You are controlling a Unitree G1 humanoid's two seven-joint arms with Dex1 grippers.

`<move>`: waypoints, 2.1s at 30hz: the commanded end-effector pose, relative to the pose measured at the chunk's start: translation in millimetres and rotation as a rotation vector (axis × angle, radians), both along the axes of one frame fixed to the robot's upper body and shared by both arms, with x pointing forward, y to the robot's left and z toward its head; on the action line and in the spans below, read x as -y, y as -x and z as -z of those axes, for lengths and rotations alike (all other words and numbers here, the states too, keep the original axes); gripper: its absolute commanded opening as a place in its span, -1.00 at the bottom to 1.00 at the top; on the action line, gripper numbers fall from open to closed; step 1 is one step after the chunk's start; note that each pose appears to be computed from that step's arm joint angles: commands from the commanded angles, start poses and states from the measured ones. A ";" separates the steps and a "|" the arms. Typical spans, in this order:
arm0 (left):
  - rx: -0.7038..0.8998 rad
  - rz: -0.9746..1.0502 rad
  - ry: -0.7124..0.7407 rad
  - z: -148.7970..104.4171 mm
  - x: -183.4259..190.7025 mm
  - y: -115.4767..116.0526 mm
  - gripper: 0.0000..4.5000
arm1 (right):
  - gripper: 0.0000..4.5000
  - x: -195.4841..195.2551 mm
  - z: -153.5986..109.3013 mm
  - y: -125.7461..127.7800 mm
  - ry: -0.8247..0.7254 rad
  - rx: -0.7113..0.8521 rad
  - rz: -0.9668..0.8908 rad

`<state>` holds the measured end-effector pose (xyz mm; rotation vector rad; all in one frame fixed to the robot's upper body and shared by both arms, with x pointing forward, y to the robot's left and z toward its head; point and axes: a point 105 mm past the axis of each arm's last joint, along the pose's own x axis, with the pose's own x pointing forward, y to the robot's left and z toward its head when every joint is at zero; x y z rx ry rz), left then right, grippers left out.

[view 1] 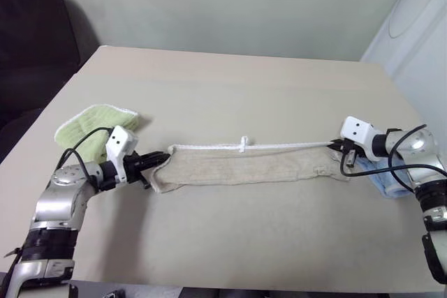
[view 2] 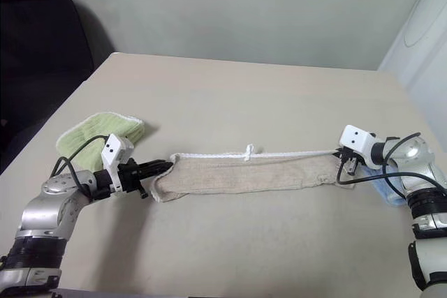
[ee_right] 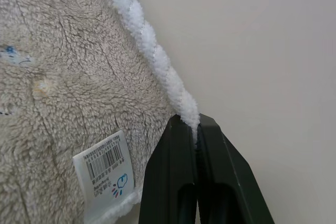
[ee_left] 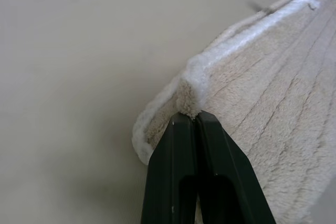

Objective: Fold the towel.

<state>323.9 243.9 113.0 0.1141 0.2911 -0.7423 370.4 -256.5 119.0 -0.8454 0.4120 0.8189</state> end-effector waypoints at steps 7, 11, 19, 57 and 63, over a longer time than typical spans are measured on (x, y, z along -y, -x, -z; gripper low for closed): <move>0.014 0.016 0.026 -5.3 1.0 1.2 0.26 | -0.08 8.6 -13.8 -3.8 0.000 0.041 0.013; 0.015 -0.007 0.015 -2.9 -3.8 1.7 0.88 | 0.55 12.8 -19.9 -6.6 0.020 0.100 0.025; 0.070 -0.112 0.003 -7.5 -18.3 -7.1 1.00 | 0.86 23.6 -42.7 -8.1 -0.008 0.187 0.062; 0.022 0.136 -0.025 -16.8 15.7 71.6 1.00 | 0.94 18.4 -7.2 104.3 -1.127 -0.302 0.734; 0.017 0.184 -0.039 -9.1 28.5 71.9 1.00 | 0.94 29.2 -3.3 117.7 -1.248 -0.318 0.849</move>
